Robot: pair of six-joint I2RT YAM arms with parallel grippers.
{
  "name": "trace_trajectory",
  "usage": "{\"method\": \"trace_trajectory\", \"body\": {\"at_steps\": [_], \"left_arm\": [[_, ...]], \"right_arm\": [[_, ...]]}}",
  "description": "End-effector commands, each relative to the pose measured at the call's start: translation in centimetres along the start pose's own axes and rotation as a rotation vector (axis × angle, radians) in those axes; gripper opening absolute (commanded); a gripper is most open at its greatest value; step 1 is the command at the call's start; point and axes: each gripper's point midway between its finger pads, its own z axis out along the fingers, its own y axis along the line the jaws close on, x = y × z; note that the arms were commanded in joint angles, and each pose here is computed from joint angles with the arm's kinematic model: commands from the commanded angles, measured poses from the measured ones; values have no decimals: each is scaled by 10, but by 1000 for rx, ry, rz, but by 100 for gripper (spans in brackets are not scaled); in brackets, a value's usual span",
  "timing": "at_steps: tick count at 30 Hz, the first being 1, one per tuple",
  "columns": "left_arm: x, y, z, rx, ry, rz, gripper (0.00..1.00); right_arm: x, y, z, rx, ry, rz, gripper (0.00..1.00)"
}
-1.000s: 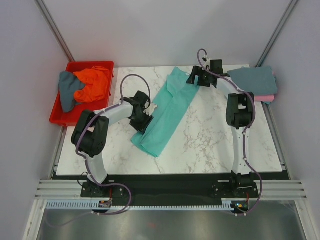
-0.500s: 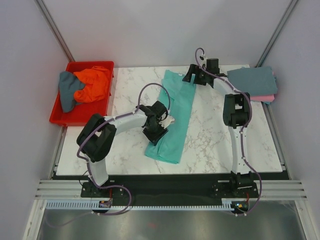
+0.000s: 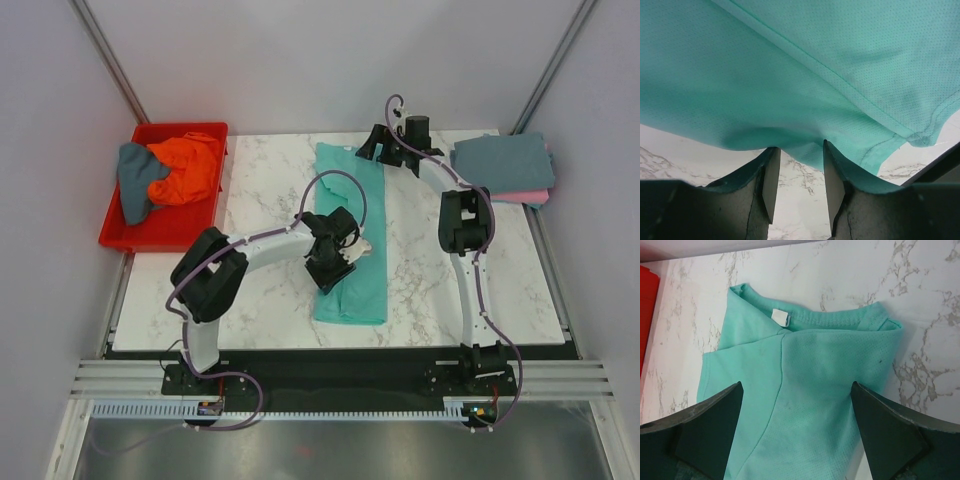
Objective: Fold and stack the t-shirts
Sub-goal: Fold the tshirt
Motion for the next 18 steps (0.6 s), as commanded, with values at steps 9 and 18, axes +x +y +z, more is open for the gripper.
{"method": "trace_trajectory", "body": {"at_steps": [9,18], "left_arm": [[-35,4,-61,-89,-133,143,54],[-86,37,-215,-109,-594,-118,69]], "right_arm": [[-63,36,-41,14,-110,-150,98],[-123,82,-190,243,-320,-231,98]]}}
